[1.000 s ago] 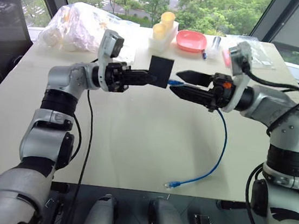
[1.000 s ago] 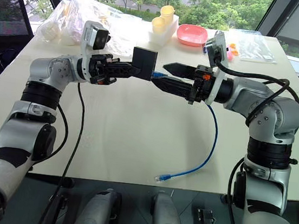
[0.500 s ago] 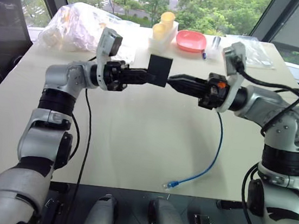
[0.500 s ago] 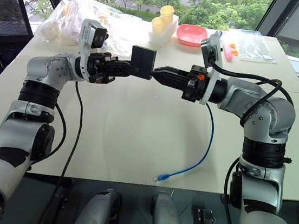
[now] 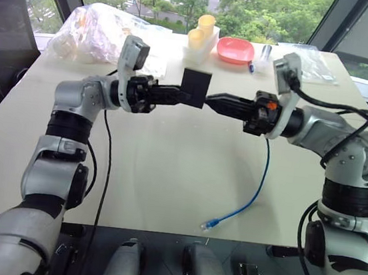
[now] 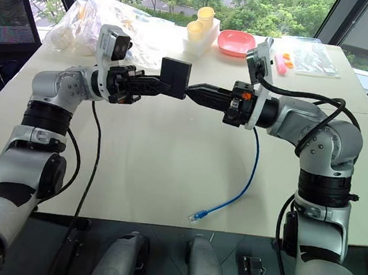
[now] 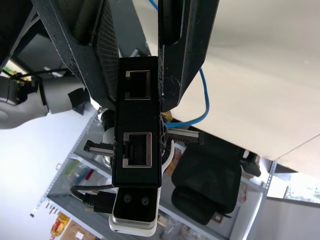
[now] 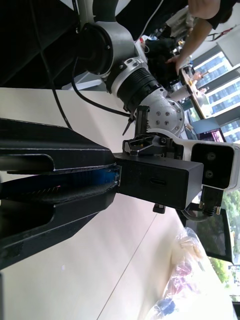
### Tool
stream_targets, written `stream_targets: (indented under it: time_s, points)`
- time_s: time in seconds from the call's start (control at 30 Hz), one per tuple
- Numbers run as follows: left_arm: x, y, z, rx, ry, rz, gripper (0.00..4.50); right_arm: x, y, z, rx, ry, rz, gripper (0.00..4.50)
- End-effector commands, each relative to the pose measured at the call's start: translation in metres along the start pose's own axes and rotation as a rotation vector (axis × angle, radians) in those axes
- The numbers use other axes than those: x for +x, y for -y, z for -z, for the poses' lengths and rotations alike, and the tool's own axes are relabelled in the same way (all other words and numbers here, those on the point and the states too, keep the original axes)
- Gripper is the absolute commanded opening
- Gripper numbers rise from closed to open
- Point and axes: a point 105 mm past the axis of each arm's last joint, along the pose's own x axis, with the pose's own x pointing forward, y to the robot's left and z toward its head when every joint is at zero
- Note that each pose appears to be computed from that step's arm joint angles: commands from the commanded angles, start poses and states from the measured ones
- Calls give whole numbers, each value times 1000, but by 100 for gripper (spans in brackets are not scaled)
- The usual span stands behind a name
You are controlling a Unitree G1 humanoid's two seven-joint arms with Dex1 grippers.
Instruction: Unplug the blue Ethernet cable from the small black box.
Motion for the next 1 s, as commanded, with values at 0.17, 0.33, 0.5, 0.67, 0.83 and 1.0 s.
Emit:
stream_targets:
  time_s: [0.17,0.33,0.5,0.67,0.83,1.0]
  points:
    - [10,9,-11,75,-22,42,45,-3,3,-3,-61,-9,37,4]
    - [2,9,-19,97,-15,12,45,-16,15,-8,-72,5,101,4]
    - [-5,9,-25,110,-12,-17,45,-25,20,-9,-79,10,138,4]
    - [-11,10,-26,113,-12,-35,45,-32,27,-10,-83,17,171,4]
    - [-14,10,-27,114,-11,-51,45,-35,31,-9,-85,22,195,4]
    - [-12,-17,-12,221,-77,-255,45,-49,79,24,-167,-155,500,4]
